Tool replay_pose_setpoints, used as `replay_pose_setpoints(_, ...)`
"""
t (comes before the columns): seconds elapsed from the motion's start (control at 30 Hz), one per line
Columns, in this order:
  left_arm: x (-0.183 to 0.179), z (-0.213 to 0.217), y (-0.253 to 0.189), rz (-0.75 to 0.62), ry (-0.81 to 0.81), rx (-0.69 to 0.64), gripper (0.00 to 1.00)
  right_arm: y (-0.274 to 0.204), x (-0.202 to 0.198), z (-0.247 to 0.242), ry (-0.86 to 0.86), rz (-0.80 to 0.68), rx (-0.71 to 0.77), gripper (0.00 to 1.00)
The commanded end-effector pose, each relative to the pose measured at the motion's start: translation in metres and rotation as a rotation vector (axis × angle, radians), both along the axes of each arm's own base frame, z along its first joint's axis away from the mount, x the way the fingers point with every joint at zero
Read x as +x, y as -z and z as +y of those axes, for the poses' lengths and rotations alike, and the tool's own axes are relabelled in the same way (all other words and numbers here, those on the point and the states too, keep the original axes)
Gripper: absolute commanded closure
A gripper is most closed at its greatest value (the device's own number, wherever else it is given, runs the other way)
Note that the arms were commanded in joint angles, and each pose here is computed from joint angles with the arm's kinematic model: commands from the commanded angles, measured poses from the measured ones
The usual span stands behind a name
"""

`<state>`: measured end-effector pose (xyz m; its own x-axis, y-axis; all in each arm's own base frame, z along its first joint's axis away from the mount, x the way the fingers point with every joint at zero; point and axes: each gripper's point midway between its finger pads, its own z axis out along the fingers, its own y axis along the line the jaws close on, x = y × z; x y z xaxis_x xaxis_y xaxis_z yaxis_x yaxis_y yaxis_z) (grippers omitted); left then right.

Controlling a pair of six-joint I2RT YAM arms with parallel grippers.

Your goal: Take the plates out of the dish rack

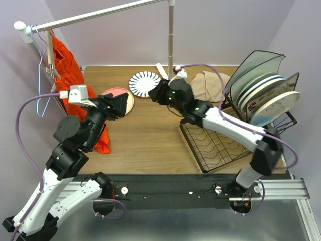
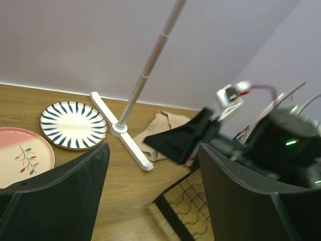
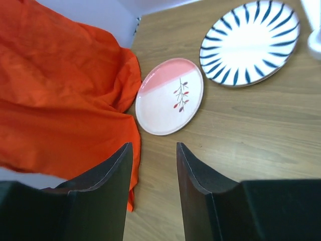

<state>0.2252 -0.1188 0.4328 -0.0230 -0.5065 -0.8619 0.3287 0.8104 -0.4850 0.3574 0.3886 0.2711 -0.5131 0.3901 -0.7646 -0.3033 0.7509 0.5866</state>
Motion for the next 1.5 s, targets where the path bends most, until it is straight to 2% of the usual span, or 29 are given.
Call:
replay_pose_setpoints(0.0,-0.001,-0.028,0.004,-0.067,0.135,0.130,0.20,-0.027,-0.023,-0.071,0.098,-0.066,-0.205,0.53)
replay_pose_setpoints(0.03,0.004,-0.035,0.007,-0.068,0.151,0.153,0.20,-0.050,-0.031,-0.087,0.126,-0.099,-0.180,0.54)
replay_pose_setpoints(0.1,0.008,-0.045,0.007,-0.079,0.183,0.180,0.20,-0.062,-0.038,-0.110,0.178,-0.117,-0.191,0.55)
replay_pose_setpoints(0.27,0.009,-0.088,0.014,-0.130,0.377,0.237,0.22,-0.118,-0.061,-0.169,0.310,-0.189,-0.133,0.59)
replay_pose_setpoints(0.53,0.003,-0.124,0.015,-0.143,0.503,0.194,0.29,-0.190,-0.085,-0.237,0.464,-0.318,-0.105,0.58)
replay_pose_setpoints(0.67,-0.005,-0.152,-0.006,-0.174,0.535,0.157,0.29,-0.249,-0.104,-0.237,0.367,-0.420,-0.020,0.57)
replay_pose_setpoints(0.7,-0.009,-0.160,-0.010,-0.178,0.546,0.154,0.30,-0.276,-0.113,-0.240,0.341,-0.463,0.032,0.56)
replay_pose_setpoints(0.77,-0.006,-0.178,-0.020,-0.184,0.537,0.154,0.31,-0.295,-0.120,-0.232,0.276,-0.506,0.052,0.56)
replay_pose_setpoints(0.8,-0.017,-0.193,-0.023,-0.192,0.580,0.154,0.32,-0.306,-0.126,-0.232,0.253,-0.527,0.074,0.56)
replay_pose_setpoints(0.93,-0.024,-0.239,-0.035,-0.226,0.625,0.145,0.35,-0.350,-0.155,-0.237,0.158,-0.617,0.176,0.55)
replay_pose_setpoints(1.23,-0.037,-0.344,-0.044,-0.316,0.636,0.254,0.41,-0.379,-0.212,-0.298,0.167,-0.729,0.347,0.55)
replay_pose_setpoints(1.47,-0.042,-0.404,-0.041,-0.344,0.687,0.270,0.41,-0.384,-0.233,-0.328,0.201,-0.761,0.408,0.55)
